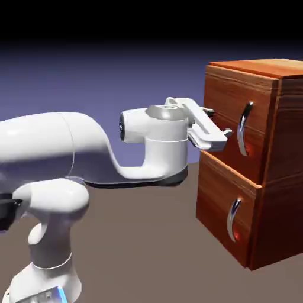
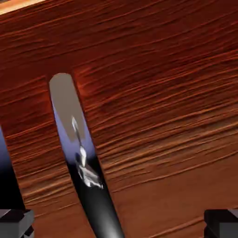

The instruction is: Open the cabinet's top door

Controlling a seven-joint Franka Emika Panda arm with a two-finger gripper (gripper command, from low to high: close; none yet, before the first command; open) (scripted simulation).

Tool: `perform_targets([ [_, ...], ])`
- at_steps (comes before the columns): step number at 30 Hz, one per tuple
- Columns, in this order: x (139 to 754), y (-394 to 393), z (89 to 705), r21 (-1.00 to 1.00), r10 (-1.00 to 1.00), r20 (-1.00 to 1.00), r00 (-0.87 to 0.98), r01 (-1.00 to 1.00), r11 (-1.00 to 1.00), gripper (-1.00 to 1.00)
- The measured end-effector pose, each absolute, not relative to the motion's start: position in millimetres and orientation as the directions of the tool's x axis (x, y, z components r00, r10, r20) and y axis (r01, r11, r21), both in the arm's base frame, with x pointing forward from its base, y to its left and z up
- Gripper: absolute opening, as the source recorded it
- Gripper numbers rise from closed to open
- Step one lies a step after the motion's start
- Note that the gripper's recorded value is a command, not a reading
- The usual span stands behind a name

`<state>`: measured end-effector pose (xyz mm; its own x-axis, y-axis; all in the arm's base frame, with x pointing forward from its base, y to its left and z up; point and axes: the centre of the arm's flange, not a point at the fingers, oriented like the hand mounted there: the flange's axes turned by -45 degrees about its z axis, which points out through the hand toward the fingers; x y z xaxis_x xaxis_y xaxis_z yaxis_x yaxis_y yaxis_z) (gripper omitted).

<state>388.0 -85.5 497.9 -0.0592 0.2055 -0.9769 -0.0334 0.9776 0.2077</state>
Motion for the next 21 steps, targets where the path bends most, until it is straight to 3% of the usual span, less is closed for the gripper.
perform_targets([
  [5, 402.5, -98.5, 473.4, 0.0, 0.0, -1.0, 0.0, -0.064, 0.998, 1.0],
  [10, 443.9, -96.4, 473.5, 0.001, 0.001, -1.0, 0.0, -0.064, 0.998, 1.0],
  [11, 452.4, -95.3, 473.4, 0.0, 0.0, -1.0, 0.0, -0.064, 0.998, -1.0],
  [21, 415.7, -74.0, 473.4, 0.0, 0.0, -1.0, 0.0, 0.083, 0.997, -1.0],
])
